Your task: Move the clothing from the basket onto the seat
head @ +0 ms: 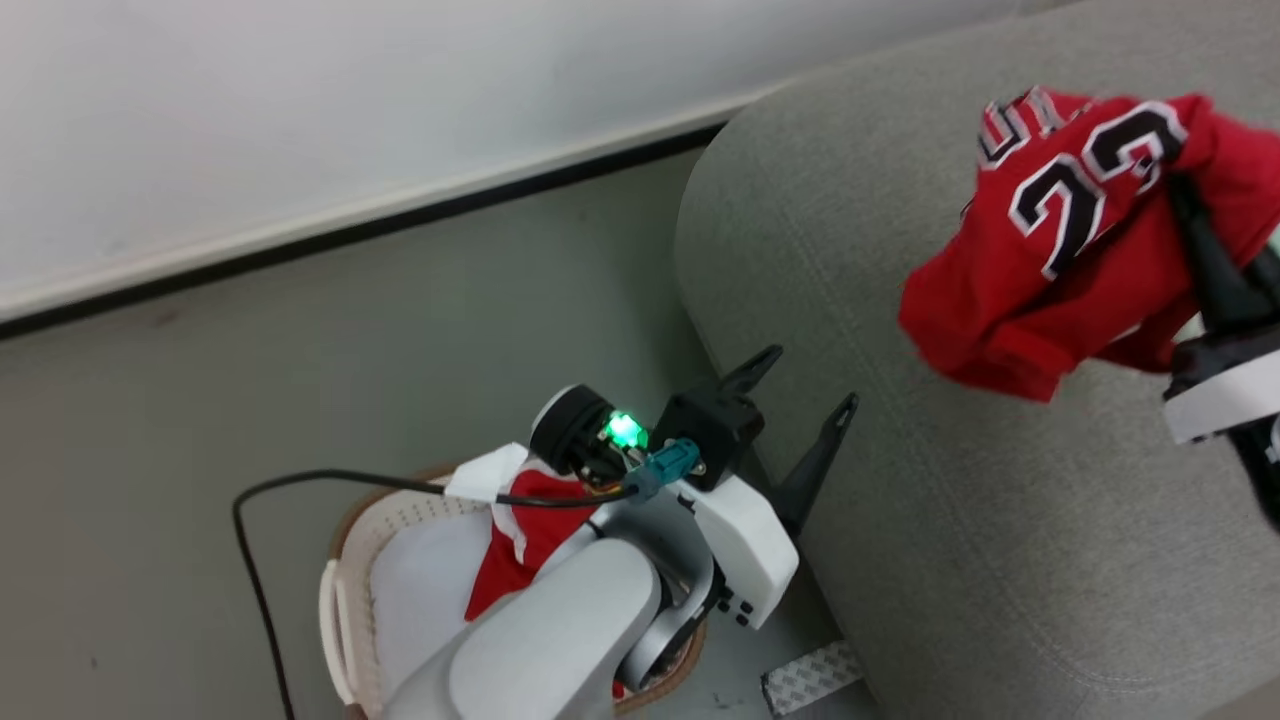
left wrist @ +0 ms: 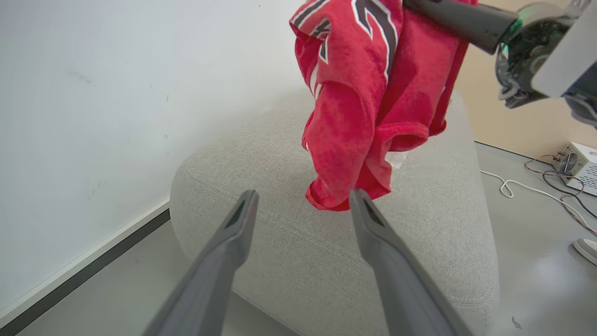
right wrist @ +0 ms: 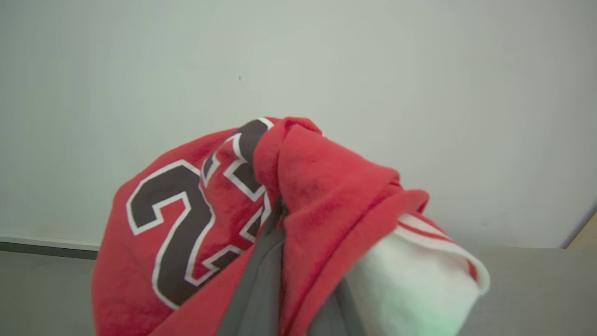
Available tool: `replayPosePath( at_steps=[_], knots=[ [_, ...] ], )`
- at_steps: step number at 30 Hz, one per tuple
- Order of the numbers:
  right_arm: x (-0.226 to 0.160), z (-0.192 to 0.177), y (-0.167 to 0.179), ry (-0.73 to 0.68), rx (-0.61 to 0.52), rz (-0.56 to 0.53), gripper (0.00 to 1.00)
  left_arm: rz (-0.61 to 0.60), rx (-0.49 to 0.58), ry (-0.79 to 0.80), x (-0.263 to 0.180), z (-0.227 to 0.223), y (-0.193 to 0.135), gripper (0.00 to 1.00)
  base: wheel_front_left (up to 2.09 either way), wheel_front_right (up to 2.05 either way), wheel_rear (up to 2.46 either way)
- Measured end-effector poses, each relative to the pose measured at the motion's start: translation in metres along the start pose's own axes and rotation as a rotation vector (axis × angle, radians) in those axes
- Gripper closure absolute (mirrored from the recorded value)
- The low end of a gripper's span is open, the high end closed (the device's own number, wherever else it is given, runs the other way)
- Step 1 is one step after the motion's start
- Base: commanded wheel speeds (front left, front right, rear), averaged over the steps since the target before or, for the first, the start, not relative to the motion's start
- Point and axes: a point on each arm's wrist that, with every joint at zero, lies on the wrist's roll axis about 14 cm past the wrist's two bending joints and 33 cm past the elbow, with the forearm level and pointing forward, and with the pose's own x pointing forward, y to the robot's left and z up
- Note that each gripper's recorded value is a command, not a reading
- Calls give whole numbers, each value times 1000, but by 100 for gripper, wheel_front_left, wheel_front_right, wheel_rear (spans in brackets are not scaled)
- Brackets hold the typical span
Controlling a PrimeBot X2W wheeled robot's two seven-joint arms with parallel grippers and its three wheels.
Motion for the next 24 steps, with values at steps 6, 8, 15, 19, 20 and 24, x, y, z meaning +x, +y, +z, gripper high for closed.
replayPosePath(
  at_steps=[6, 8, 15, 19, 20, 24],
  knots=[
    [58, -15, -37, 41, -86, -59, 100, 19, -17, 1, 16, -26, 39, 0, 0, 0, 0],
    [76, -20, -57, 53, -118, -100, 100, 32, -29, 3, 18, -39, 52, 0, 0, 0, 0],
    [119, -52, -120, 133, -213, -251, 100, 85, -47, 12, 12, -73, 91, 0, 0, 0, 0],
    [126, -103, -131, 230, -184, -321, 100, 123, -53, 32, 3, -92, 110, 0, 0, 0, 0],
    [124, -119, -130, 268, -178, -330, 100, 135, -59, 31, 1, -95, 114, 0, 0, 0, 0],
    [119, -164, -118, 351, -135, -349, 0, 162, -85, 38, -6, -105, 121, 0, 0, 0, 0]
  ],
)
